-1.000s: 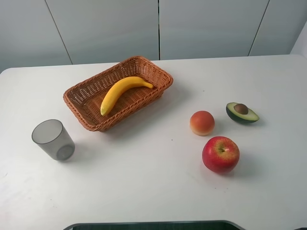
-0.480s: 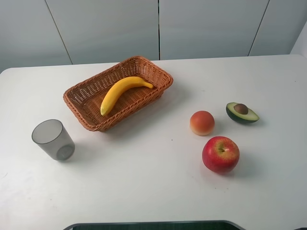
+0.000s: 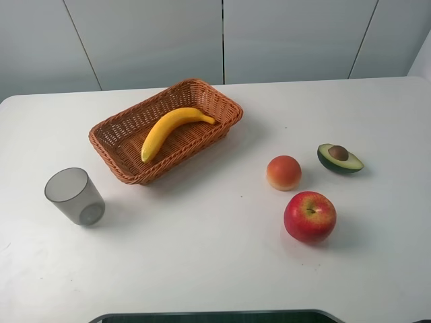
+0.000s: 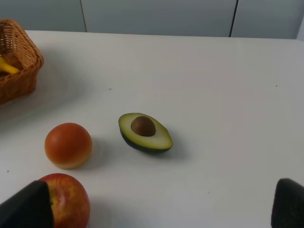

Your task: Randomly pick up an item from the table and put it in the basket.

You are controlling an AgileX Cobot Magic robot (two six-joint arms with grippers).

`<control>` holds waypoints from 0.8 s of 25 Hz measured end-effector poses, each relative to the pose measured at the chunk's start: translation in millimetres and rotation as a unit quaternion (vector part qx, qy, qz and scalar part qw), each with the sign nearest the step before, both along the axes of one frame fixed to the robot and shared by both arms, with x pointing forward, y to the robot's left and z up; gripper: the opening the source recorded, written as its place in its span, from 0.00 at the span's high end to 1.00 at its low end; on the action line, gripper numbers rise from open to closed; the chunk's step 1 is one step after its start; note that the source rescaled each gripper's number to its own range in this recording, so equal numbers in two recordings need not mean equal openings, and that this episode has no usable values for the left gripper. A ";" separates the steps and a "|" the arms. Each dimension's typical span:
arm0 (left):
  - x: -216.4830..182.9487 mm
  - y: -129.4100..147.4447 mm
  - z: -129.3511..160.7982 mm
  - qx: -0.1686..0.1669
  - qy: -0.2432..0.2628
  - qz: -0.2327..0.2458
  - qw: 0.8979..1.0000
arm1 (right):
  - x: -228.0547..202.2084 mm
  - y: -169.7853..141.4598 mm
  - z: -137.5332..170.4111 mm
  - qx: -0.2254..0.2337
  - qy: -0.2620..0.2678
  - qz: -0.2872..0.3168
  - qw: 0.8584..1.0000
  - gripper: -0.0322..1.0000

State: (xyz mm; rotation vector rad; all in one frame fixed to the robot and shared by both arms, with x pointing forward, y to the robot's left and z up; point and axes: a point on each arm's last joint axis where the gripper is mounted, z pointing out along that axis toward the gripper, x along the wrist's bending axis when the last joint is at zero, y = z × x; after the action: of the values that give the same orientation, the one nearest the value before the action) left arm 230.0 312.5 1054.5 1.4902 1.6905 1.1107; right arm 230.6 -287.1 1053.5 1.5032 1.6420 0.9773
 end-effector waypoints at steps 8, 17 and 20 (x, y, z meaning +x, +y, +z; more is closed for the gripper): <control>0.0 0.0 0.0 0.000 0.000 0.000 1.000 | 0.2 -6.5 -0.4 0.009 0.002 -0.046 0.999 0.01; 0.0 0.0 0.0 0.000 0.000 0.000 1.000 | -0.2 -9.1 -0.3 0.016 0.003 -0.006 1.000 0.01; 0.0 0.0 0.0 0.000 0.000 0.000 1.000 | -0.2 -9.1 -0.3 0.016 0.003 -0.005 1.000 0.01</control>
State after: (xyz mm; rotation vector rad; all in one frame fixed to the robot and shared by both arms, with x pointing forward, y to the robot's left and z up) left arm 230.0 312.5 1054.5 1.4902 1.6905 1.1107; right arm 230.4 -296.2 1053.2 1.5345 1.6286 0.9997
